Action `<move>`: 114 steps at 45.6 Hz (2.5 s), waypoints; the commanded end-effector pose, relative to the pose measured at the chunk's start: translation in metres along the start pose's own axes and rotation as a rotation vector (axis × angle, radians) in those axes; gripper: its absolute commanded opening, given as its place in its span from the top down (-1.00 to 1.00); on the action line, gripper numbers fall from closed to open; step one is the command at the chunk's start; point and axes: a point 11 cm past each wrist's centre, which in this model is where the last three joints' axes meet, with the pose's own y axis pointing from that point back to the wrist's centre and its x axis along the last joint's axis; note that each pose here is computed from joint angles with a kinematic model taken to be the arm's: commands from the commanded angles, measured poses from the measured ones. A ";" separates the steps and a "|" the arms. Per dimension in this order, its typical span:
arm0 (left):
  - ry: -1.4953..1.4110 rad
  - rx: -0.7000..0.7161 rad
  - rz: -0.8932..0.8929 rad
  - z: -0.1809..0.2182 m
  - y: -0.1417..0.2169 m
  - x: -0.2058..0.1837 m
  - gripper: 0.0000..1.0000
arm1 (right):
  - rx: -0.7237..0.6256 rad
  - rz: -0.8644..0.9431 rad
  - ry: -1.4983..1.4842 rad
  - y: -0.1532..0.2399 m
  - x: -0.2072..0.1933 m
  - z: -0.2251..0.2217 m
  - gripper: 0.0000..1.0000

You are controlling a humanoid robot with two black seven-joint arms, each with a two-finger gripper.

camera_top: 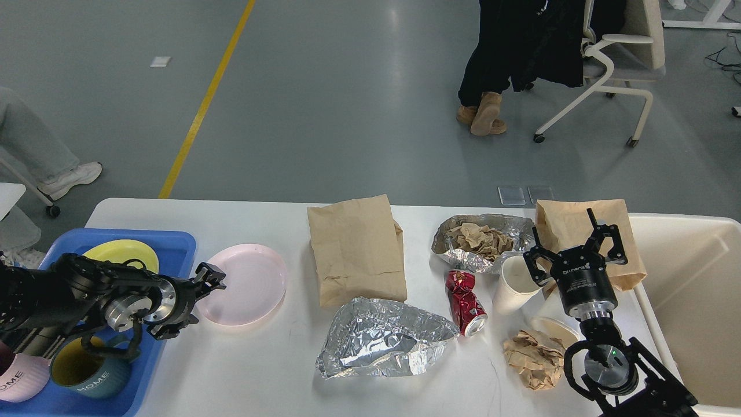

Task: Tidy desktop
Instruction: 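Grasp the pink plate edge with the left gripper, then lift the pink plate and lay it onto the yellow plate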

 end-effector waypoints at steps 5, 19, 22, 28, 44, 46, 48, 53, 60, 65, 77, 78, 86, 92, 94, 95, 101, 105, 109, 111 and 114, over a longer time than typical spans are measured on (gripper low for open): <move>-0.006 0.021 -0.025 -0.004 -0.005 -0.011 -0.25 | 0.000 0.000 0.000 0.000 0.000 0.000 -1.00; -0.003 0.035 -0.023 -0.009 -0.006 -0.011 -0.04 | 0.000 0.000 0.000 0.000 0.000 0.000 -1.00; -0.002 0.049 -0.023 -0.011 -0.006 -0.011 0.11 | 0.000 0.000 0.000 0.000 0.000 0.000 -1.00; 0.012 0.081 -0.026 -0.018 -0.007 -0.012 0.42 | 0.000 0.000 0.000 0.000 0.000 0.000 -1.00; 0.021 0.083 -0.025 -0.019 -0.006 -0.010 0.91 | 0.000 0.000 0.000 0.000 0.000 0.000 -1.00; 0.022 0.088 -0.024 -0.020 -0.006 -0.010 0.96 | 0.000 0.000 0.000 0.000 0.000 0.000 -1.00; 0.022 0.097 -0.024 -0.021 -0.006 -0.010 1.00 | 0.000 0.000 0.000 0.000 0.000 0.000 -1.00; 0.022 0.108 -0.026 -0.019 -0.004 -0.009 1.00 | 0.000 0.000 0.000 0.000 0.000 0.000 -1.00; 0.048 0.111 -0.069 -0.014 -0.004 -0.016 1.00 | 0.000 0.000 0.000 0.000 0.000 0.000 -1.00; 0.047 0.116 -0.069 -0.014 -0.004 -0.016 1.00 | 0.000 0.000 0.000 0.000 0.000 0.000 -1.00; 0.058 0.101 -0.080 -0.005 0.003 -0.013 1.00 | 0.000 0.000 0.000 0.000 0.000 0.000 -1.00; 0.056 0.100 -0.080 -0.003 0.005 -0.011 1.00 | 0.000 0.000 0.000 0.000 0.000 0.000 -1.00; 0.045 0.106 -0.079 0.004 0.045 0.008 1.00 | 0.000 0.000 0.000 0.000 0.000 0.000 -1.00; 0.040 0.106 -0.055 0.025 0.089 0.022 1.00 | 0.000 0.000 0.000 0.000 0.000 0.000 -1.00; 0.045 0.101 -0.049 0.033 0.105 0.028 1.00 | 0.000 0.000 0.000 0.000 0.000 0.000 -1.00; 0.050 0.099 -0.056 0.036 0.112 0.029 1.00 | 0.000 0.000 0.000 0.000 0.000 0.000 -1.00; 0.069 0.097 -0.108 0.047 0.151 0.024 1.00 | 0.000 0.000 0.000 0.000 0.000 0.000 -1.00; 0.049 0.104 -0.108 0.052 0.175 0.021 1.00 | 0.000 0.000 0.000 0.000 0.000 0.000 -1.00; 0.025 0.089 -0.115 0.062 0.189 0.017 1.00 | 0.000 0.000 0.000 0.000 0.000 0.000 -1.00; 0.027 0.085 -0.119 0.063 0.191 0.018 1.00 | 0.000 0.000 0.000 0.000 0.000 0.000 -1.00; 0.034 0.083 -0.139 0.061 0.193 0.018 1.00 | 0.000 0.001 0.000 0.000 0.000 0.000 -1.00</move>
